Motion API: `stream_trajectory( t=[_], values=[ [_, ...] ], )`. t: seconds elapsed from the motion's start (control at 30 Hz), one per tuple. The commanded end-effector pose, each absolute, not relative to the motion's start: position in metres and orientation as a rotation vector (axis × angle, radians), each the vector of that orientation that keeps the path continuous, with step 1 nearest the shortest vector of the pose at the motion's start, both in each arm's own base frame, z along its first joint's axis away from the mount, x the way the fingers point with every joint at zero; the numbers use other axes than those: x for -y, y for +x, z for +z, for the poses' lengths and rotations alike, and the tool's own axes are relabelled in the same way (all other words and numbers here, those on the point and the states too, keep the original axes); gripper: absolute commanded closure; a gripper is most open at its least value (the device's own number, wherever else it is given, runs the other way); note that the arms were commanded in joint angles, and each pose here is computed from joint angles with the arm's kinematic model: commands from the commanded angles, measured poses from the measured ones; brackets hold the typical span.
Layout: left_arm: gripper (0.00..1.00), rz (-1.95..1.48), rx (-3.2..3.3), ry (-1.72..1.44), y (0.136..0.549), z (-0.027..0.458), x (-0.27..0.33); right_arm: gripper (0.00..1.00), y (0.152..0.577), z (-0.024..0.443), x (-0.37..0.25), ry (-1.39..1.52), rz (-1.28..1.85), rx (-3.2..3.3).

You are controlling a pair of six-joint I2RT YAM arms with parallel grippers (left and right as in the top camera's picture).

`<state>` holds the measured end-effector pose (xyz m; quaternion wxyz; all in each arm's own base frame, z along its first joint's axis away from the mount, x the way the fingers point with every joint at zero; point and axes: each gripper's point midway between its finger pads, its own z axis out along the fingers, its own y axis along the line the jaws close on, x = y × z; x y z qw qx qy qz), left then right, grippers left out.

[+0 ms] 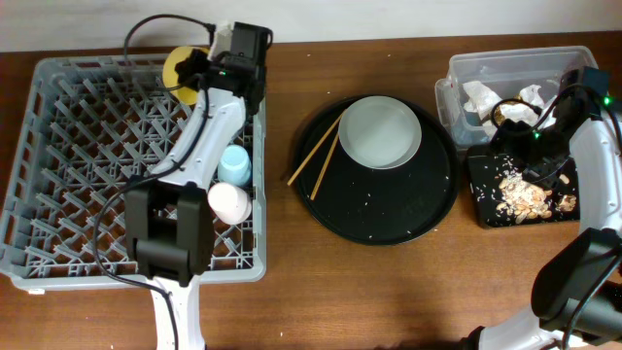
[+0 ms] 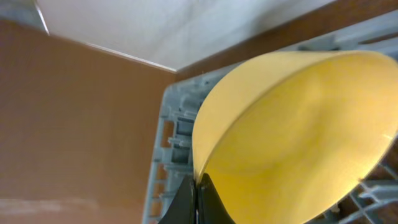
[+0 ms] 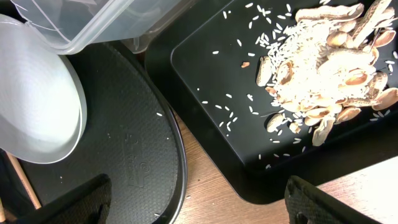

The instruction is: Sort waste into correct bins and load items into the dishwasher rack

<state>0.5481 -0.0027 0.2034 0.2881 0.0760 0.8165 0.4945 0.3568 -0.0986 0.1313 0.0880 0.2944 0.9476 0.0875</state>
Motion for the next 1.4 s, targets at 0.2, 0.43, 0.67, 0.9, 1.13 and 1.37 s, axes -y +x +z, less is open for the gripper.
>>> stream_trajectory(
  t=[0.2,0.43,0.67,0.9,1.13,1.37],
  values=[
    [1.0,1.457,-2.106,0.386,0.543,0.215,0.044,0.1,0.357,0.135,0.101,0.881,0.241,-2.809],
    [0.51,1.442,-1.985,0.114,0.548,0.254,0.03,0.1,0.357,0.135,0.101,0.881,0.241,-2.808],
    [0.04,0.286,-2.322,0.657,0.532,0.21,0.133,0.09,0.357,0.135,0.101,0.876,0.24,-2.808],
    [0.11,-0.274,-2.299,0.094,0.56,0.26,-0.006,0.1,0.357,0.135,0.101,0.876,0.241,-2.809],
    [0.27,-0.268,-2.424,0.047,0.579,0.18,-0.033,0.1,0.354,0.134,0.1,0.881,0.243,-2.82],
    [0.53,-0.28,-2.52,0.023,0.587,0.115,-0.036,0.09,0.354,0.134,0.1,0.881,0.243,-2.82]
  ],
)
